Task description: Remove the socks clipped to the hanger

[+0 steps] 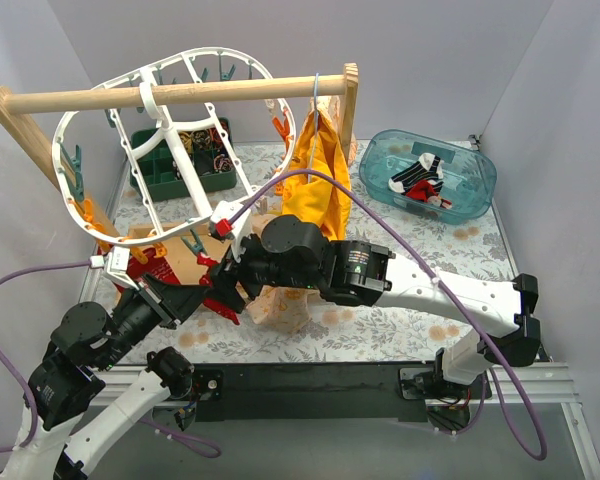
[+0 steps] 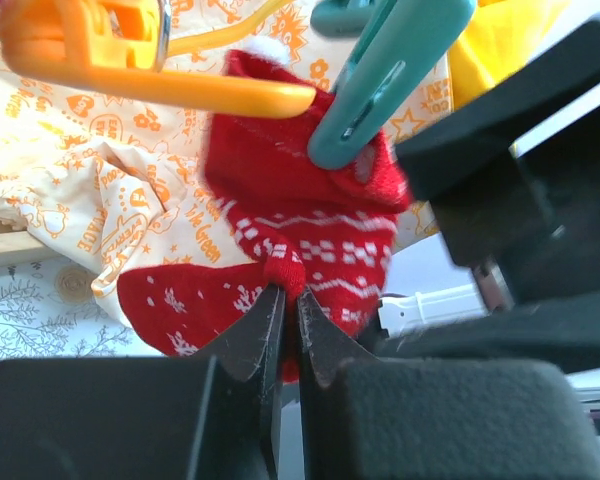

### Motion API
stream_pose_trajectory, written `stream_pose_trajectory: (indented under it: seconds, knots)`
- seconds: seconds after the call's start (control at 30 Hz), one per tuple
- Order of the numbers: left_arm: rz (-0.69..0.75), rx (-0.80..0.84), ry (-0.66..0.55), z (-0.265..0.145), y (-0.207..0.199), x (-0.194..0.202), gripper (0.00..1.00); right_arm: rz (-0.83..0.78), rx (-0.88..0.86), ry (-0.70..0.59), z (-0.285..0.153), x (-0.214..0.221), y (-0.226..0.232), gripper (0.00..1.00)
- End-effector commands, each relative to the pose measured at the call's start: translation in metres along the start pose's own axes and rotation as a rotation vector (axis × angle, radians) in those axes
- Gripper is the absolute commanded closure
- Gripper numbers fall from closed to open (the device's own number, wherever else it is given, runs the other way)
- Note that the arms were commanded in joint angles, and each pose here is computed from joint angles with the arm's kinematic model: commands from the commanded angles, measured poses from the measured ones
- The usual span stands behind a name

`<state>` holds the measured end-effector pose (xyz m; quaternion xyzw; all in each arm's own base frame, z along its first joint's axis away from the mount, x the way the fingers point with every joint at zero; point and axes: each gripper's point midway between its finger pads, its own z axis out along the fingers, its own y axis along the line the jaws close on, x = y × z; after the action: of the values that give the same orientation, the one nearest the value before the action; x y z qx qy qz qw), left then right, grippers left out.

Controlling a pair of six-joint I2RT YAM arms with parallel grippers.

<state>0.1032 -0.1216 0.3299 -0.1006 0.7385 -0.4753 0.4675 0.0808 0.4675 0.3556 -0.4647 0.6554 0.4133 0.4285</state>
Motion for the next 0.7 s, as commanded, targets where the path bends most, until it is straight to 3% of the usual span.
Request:
stream_pose_trajectory:
  seconds: [0.0,0.5,0.67]
  knots:
    - [0.018,-0.023,0.013,0.000,0.004,0.002,1.00,-0.016,0.098,-0.062,-0.002,-0.036,-0.016,0.20]
    - [0.006,-0.006,0.015,-0.005,0.002,0.003,1.00,0.012,0.193,-0.174,0.025,-0.088,-0.027,0.26]
    - [0.004,-0.010,0.018,-0.005,0.003,0.004,1.00,0.020,0.231,-0.192,0.028,-0.092,-0.033,0.39]
